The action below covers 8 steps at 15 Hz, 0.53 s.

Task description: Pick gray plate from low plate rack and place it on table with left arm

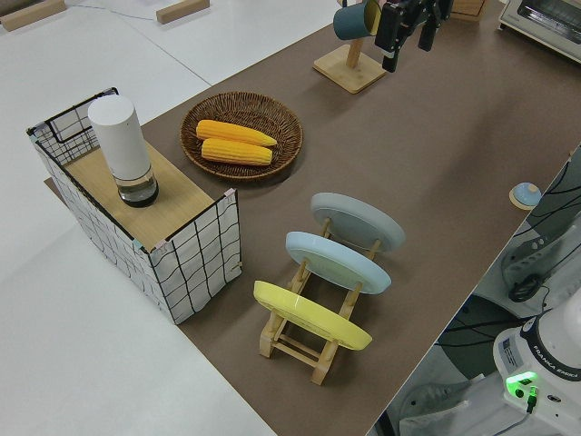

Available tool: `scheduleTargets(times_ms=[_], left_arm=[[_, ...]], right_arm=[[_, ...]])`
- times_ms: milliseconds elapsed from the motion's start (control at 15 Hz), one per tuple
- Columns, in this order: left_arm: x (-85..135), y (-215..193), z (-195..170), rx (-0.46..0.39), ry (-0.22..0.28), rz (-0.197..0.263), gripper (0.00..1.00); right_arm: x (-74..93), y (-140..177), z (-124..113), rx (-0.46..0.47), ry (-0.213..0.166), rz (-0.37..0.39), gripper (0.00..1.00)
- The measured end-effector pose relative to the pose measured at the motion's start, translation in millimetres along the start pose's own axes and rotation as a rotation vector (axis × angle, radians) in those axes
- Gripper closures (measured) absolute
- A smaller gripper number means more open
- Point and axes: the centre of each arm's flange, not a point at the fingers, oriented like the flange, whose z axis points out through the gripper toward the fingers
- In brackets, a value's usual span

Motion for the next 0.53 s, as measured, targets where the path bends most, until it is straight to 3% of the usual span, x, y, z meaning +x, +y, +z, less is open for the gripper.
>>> scheduleTargets(times_ms=[533], left_arm=[[-27.6,-2.8,27.5,0.017,0.05,-0.019,0.0]], right_arm=[[0.0,0.0,0.0,0.0,0.0,0.0,0.01]])
